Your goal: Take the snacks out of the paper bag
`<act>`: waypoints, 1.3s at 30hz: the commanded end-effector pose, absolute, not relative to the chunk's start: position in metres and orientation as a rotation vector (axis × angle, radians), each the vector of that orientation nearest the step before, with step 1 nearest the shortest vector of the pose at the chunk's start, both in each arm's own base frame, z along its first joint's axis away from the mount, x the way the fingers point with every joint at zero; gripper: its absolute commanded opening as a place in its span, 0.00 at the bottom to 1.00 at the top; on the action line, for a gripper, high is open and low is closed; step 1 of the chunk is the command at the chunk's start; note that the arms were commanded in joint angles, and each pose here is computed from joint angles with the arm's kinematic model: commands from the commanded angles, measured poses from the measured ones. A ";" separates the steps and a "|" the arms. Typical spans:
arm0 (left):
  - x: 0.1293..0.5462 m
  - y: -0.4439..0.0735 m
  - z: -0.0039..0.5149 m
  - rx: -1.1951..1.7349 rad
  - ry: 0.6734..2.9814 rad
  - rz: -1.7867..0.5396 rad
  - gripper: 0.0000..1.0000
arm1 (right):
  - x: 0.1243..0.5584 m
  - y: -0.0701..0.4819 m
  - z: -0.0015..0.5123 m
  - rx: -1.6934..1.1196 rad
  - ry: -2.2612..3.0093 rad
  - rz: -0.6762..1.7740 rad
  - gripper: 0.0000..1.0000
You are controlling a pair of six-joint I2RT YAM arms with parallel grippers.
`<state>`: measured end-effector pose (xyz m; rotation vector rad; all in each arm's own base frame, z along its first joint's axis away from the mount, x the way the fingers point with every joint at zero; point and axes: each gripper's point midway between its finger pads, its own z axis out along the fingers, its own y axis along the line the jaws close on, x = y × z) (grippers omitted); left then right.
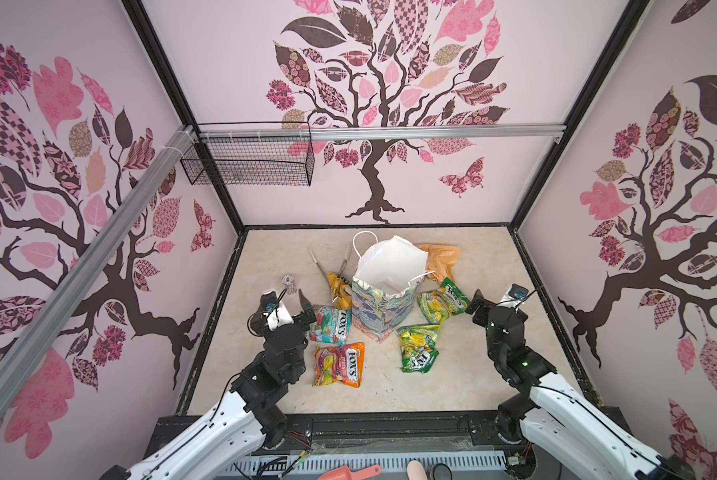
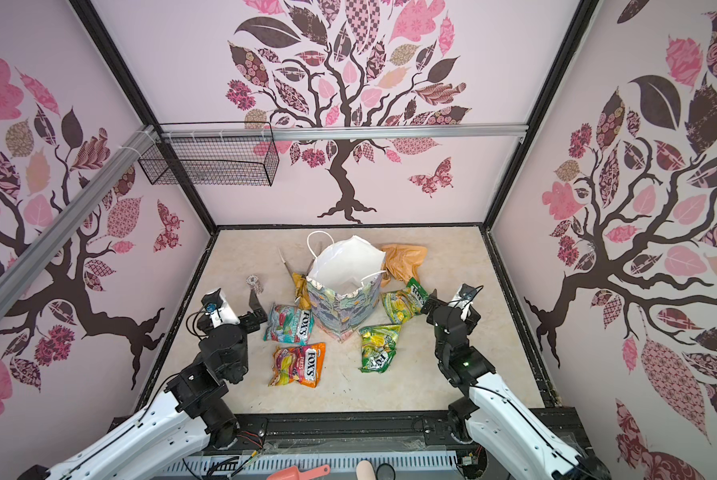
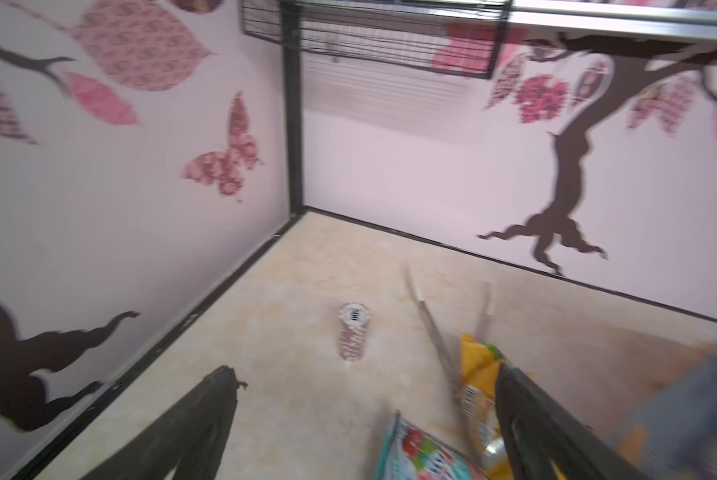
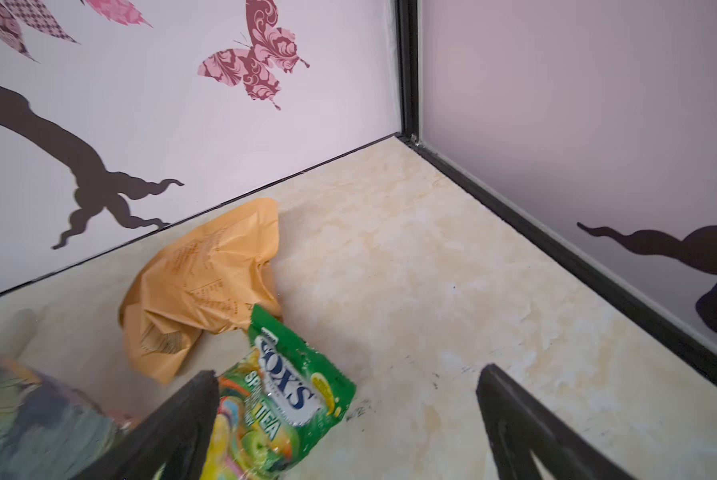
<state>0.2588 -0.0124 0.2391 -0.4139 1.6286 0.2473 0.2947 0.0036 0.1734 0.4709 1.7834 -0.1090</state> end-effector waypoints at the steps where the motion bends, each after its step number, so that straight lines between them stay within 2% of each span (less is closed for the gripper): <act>1: 0.257 0.025 0.220 -0.578 1.565 0.380 0.98 | 0.309 -0.008 0.182 0.458 1.674 -0.216 1.00; 5: 0.267 0.046 0.195 -0.559 1.583 0.502 0.98 | 0.318 -0.020 0.166 0.453 1.675 -0.341 1.00; 8: 0.276 0.064 0.170 -0.567 1.647 0.541 0.98 | 0.328 -0.028 0.146 0.456 1.702 -0.300 1.00; 11: 0.289 0.072 0.151 -0.535 1.657 0.472 0.98 | 0.341 -0.034 0.131 0.457 1.723 -0.232 1.00; 15: 0.315 0.055 0.148 -0.377 1.684 0.370 0.98 | 0.358 -0.025 0.143 0.331 1.661 -0.252 1.00; 18: 0.340 0.040 0.144 -0.260 1.723 0.329 0.98 | 0.359 -0.013 0.130 0.229 1.612 -0.165 1.00; 21: 0.363 0.019 0.141 -0.140 1.741 0.236 0.98 | 0.362 -0.010 0.126 0.215 1.643 -0.172 1.00; 25: 0.393 0.007 0.112 -0.040 1.756 0.116 0.98 | 0.372 -0.011 0.121 0.216 1.684 -0.162 0.99; 27: 0.393 0.018 0.102 -0.101 1.861 0.125 0.98 | 0.372 -0.013 0.121 0.226 1.684 -0.166 1.00; 29: 0.401 0.025 0.105 -0.135 1.824 0.135 0.99 | 0.375 -0.020 0.119 0.280 1.697 -0.188 0.99; 31: 0.397 0.036 0.099 -0.202 1.883 0.148 0.99 | 0.378 -0.029 0.115 0.311 1.719 -0.158 0.99; 39: 0.397 0.037 0.102 -0.198 1.853 0.150 0.99 | 0.377 -0.030 0.116 0.313 1.719 -0.149 1.00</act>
